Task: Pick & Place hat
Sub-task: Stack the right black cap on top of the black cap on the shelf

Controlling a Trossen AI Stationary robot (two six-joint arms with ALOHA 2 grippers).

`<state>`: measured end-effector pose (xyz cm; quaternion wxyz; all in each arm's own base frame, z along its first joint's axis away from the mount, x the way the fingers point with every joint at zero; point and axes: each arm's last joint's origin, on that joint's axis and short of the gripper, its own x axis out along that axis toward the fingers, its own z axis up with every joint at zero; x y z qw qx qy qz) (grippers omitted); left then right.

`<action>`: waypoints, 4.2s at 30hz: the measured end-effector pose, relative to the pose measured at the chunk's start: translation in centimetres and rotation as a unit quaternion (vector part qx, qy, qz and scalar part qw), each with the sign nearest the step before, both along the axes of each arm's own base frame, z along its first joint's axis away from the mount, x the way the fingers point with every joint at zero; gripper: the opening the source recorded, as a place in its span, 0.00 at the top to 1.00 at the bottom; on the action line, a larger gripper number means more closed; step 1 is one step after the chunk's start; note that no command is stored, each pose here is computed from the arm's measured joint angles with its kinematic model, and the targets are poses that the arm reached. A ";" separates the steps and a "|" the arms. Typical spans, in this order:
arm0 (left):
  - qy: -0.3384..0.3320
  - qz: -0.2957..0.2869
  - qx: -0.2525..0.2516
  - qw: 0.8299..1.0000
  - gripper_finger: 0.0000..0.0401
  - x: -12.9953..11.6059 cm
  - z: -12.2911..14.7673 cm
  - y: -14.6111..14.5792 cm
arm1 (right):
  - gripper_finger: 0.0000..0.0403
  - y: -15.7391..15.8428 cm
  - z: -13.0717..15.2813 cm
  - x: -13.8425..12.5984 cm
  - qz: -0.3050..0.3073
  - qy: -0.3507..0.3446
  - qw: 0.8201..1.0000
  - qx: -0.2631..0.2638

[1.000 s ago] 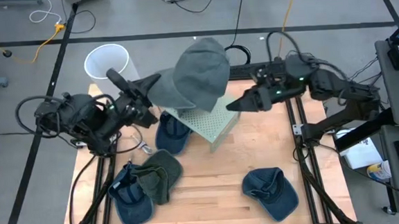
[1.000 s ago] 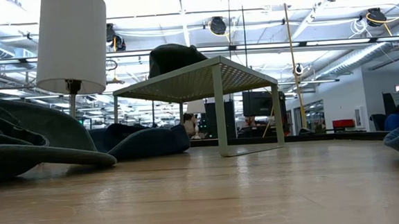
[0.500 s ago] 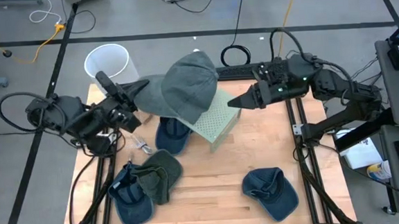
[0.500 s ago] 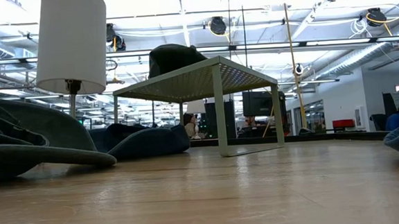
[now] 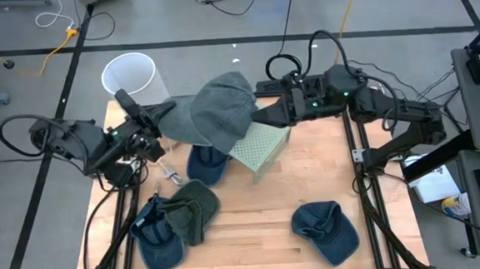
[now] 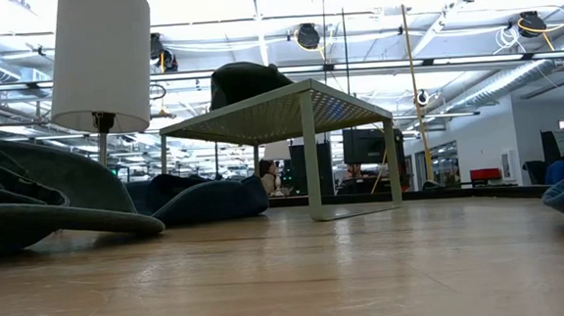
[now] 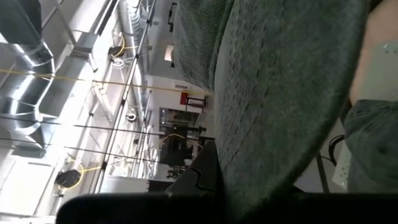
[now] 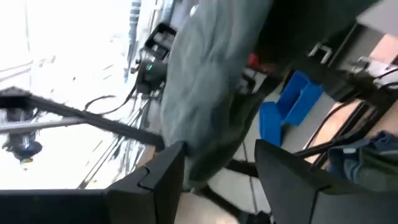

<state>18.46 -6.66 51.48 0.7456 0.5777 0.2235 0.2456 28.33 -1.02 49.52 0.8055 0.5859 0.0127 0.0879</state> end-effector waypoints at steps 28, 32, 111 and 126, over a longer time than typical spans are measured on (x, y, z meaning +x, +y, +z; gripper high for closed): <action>0.018 -0.009 0.015 1.000 0.98 0.1 -0.7 -2.2 | 0.79 -0.2 1.4 -0.1 0.013 -0.076 0.997 0.025; 0.013 -0.009 0.009 1.000 0.98 0.1 -0.7 -2.2 | 0.96 -0.1 1.9 -0.1 0.012 -0.106 0.994 0.008; -0.265 0.062 -0.343 0.899 0.53 -3.5 -1.3 0.3 | 0.96 -10.3 -12.5 15.3 -0.362 -0.046 0.931 -0.029; -0.261 0.056 -0.348 0.899 0.49 -3.5 -1.3 0.2 | 0.96 -7.9 -11.8 13.2 -0.356 0.099 0.924 -0.094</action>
